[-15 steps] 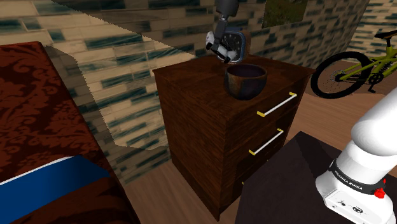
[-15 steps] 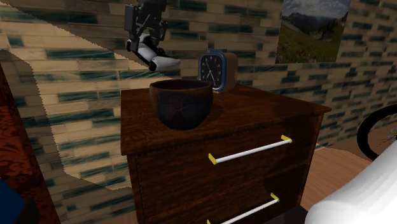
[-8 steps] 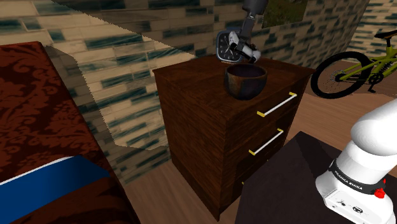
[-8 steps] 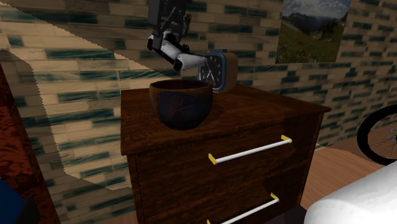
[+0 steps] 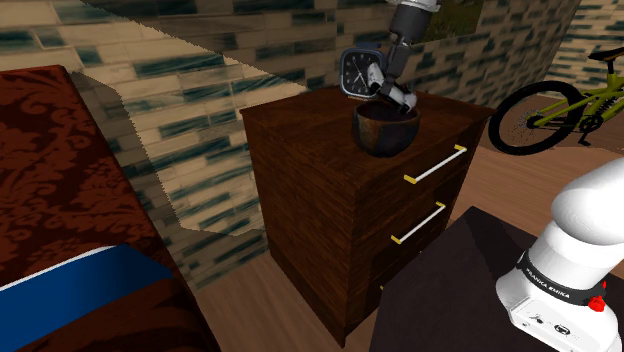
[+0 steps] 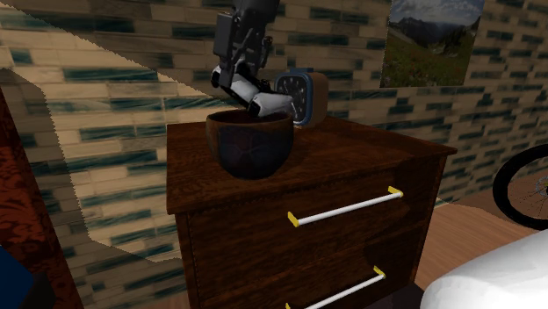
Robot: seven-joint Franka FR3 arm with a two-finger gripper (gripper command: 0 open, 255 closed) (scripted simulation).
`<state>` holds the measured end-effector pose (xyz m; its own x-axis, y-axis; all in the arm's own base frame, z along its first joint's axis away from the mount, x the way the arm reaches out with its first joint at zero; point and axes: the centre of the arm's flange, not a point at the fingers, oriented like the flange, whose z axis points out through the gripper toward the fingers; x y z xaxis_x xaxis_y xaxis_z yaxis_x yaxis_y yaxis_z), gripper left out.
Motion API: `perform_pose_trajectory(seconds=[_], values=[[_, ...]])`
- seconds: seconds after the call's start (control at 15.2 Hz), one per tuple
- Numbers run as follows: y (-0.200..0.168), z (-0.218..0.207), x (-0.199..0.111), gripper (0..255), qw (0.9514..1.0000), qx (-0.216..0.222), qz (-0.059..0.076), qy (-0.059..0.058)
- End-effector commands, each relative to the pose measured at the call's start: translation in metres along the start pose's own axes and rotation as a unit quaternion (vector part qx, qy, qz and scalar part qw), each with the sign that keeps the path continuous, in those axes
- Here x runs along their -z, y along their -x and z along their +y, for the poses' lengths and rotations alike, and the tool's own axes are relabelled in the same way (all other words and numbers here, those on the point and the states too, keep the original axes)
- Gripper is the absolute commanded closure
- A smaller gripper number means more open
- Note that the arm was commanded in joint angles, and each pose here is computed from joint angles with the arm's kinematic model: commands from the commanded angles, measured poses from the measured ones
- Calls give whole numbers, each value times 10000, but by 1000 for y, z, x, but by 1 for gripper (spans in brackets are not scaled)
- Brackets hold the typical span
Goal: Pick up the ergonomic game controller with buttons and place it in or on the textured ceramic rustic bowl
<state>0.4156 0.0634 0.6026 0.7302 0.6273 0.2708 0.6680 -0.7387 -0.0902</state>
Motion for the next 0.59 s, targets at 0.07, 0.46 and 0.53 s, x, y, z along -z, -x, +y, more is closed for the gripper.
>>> perform_pose_trajectory(seconds=[0.07, 0.46, 0.53], values=[[4, 2, -15, 255, 10000, 0, 3, 2], [12, 4, -43, 255, 10000, 0, 3, 2], [12, 4, -43, 255, 10000, 0, 3, 2]])
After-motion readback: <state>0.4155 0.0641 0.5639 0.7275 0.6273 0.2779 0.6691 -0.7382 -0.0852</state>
